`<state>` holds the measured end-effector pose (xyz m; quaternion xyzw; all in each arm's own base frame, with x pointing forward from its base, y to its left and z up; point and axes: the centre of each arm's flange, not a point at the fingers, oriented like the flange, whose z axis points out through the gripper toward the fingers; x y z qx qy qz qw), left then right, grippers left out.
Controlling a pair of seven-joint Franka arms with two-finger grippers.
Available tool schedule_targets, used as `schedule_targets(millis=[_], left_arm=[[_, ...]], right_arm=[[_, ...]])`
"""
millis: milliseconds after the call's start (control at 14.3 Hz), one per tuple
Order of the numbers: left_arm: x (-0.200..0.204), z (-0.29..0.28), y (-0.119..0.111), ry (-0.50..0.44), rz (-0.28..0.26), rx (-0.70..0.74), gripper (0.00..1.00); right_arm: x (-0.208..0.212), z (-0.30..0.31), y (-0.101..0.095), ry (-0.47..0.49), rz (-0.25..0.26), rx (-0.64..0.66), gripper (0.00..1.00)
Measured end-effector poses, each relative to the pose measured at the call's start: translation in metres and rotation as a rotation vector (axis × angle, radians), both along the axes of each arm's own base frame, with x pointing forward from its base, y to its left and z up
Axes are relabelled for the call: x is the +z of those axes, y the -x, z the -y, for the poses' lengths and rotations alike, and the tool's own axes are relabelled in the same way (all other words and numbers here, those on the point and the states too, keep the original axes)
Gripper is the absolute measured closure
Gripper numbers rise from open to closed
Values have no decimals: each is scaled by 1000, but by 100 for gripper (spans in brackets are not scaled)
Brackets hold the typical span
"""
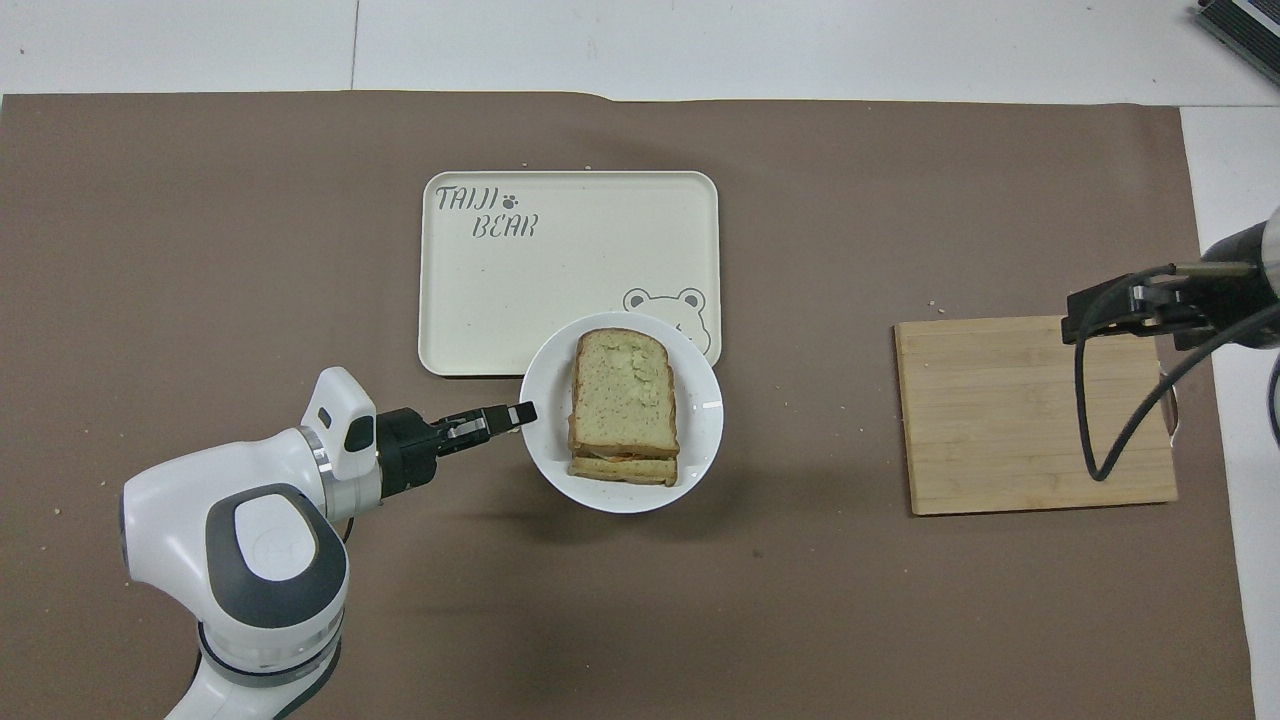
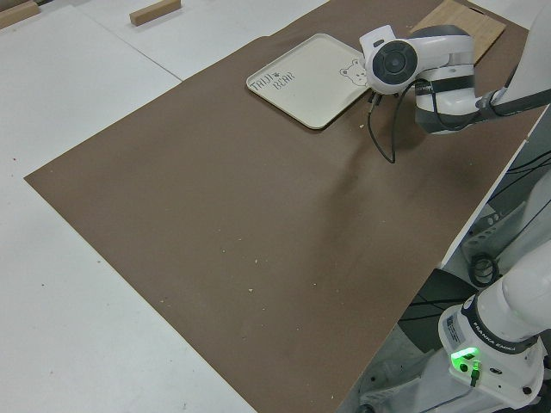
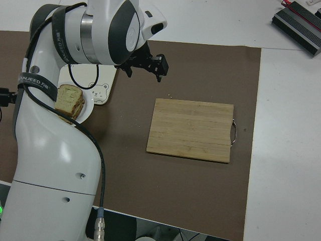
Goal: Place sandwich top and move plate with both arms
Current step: 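Push the white plate with the left gripper onto the bear tray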
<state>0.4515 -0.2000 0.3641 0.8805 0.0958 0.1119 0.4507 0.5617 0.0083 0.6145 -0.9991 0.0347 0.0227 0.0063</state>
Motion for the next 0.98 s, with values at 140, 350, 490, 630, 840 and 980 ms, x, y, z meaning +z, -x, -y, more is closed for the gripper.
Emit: schedule_targets(millis=[140,350,490,630,840,980], left_arm=[[7,-8,-12,36,50,50,95],[13,-24,-39,12,104,129,95],[8,-25,-60,-22,114,171,95],[-8,-25,-81,-38,103,191,95],[-27,-36,-119,-50,104,225,95],[-38,-46,-136,-55,101,247,95]], right_arm=[[0,0,0,0,0,0,0],[0,0,0,0,0,0,0],[0,0,0,0,0,0,0],[0,0,0,0,0,0,0],[0,0,0,0,0,0,0],[0,0,0,0,0,0,0]])
